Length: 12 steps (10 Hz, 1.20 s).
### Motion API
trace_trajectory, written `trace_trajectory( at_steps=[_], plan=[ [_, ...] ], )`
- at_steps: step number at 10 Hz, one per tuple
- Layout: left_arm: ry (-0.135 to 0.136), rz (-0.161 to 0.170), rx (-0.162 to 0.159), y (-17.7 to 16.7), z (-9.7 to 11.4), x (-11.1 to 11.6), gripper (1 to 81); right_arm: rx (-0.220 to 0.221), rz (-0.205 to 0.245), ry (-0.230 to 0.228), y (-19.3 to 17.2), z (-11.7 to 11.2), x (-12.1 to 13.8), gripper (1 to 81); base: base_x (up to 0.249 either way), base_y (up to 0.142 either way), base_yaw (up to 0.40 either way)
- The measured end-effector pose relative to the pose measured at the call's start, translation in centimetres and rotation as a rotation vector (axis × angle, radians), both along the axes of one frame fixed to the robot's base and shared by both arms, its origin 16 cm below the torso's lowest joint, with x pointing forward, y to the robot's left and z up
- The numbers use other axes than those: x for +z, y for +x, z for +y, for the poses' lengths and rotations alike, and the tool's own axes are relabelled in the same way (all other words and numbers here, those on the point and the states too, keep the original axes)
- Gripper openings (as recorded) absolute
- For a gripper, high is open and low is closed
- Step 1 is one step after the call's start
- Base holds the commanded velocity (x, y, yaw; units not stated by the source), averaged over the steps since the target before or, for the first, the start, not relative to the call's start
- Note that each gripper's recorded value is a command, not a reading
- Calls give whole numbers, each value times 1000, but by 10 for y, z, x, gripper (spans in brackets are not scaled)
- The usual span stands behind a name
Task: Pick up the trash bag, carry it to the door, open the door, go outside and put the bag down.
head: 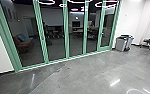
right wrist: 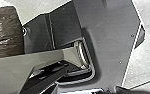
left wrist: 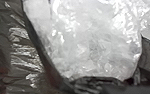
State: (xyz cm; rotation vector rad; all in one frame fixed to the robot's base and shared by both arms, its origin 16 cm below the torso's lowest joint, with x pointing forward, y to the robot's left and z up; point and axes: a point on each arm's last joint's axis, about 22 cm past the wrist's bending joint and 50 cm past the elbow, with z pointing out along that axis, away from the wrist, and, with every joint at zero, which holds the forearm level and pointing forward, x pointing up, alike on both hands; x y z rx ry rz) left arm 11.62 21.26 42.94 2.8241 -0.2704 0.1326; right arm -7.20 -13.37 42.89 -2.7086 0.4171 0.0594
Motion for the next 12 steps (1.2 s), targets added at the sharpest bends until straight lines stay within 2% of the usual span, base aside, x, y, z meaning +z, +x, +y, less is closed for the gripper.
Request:
trace_trajectory(
  at_steps=[6, 12],
  plan=[
    [0, -1, 0, 1, 0, 0, 10, 0, 0, 0, 0, 0, 0, 811, 0, 0, -232],
    [1, 1, 0, -1, 1, 0, 10, 0, -2, 2, 1, 2, 0, 811, 0, 0, -125]
  ],
)
